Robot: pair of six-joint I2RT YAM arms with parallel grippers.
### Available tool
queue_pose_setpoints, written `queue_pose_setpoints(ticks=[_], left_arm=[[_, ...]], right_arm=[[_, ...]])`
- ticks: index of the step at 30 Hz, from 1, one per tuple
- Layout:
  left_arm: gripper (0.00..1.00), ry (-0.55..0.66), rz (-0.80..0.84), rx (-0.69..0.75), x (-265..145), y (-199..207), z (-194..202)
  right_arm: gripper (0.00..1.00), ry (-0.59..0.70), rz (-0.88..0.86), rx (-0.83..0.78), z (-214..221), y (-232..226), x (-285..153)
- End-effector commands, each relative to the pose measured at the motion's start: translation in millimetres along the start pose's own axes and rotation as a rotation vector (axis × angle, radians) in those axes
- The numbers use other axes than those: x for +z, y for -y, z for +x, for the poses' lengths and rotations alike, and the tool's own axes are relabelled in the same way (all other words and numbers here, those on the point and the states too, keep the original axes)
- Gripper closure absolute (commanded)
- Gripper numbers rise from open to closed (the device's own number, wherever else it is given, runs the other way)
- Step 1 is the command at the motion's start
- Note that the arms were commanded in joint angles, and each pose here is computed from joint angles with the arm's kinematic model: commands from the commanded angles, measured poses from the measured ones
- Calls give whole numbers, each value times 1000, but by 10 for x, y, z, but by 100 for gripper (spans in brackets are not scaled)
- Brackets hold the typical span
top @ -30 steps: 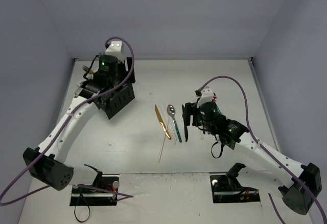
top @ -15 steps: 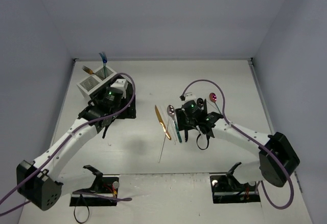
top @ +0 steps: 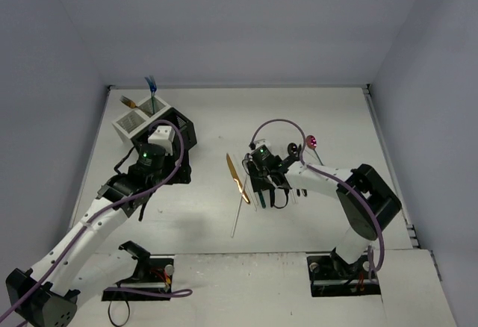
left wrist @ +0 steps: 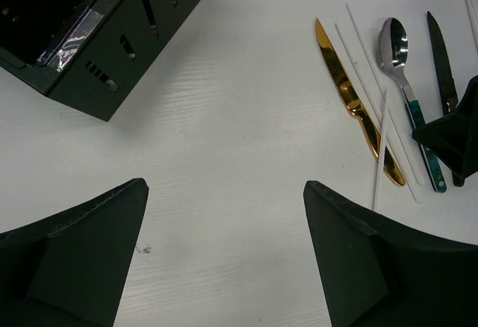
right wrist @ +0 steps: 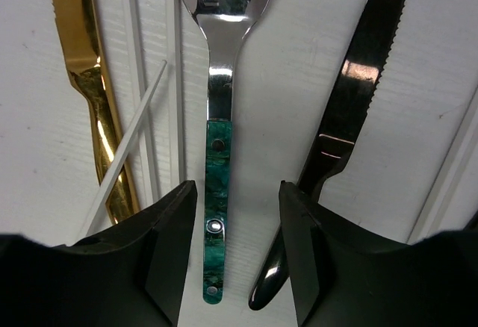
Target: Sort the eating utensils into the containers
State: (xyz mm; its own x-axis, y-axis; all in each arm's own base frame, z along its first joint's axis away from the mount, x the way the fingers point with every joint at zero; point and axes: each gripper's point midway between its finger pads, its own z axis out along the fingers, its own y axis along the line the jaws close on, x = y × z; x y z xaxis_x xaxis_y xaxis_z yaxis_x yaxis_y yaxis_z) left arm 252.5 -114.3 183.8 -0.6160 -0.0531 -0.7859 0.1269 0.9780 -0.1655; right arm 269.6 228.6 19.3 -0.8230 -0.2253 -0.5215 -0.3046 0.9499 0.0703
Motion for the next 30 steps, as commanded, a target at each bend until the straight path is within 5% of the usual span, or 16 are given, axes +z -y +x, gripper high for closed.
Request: queue_pose_setpoints(ticks=[1, 7, 16, 30], left_arm=[[17, 72, 3, -13, -29, 21, -213], [17, 72, 11, -14, -31, 37, -219], [17, 88, 125, -29, -38, 245, -253], [17, 299, 633, -157, -379, 1250, -1080]], right_arm=[[57, 69, 4, 6, -285, -53, 17], [66, 49, 36, -3, -238, -9, 142], [100, 106, 37, -24, -395, -3, 1], [100, 503, -292, -262, -973, -875, -1564]])
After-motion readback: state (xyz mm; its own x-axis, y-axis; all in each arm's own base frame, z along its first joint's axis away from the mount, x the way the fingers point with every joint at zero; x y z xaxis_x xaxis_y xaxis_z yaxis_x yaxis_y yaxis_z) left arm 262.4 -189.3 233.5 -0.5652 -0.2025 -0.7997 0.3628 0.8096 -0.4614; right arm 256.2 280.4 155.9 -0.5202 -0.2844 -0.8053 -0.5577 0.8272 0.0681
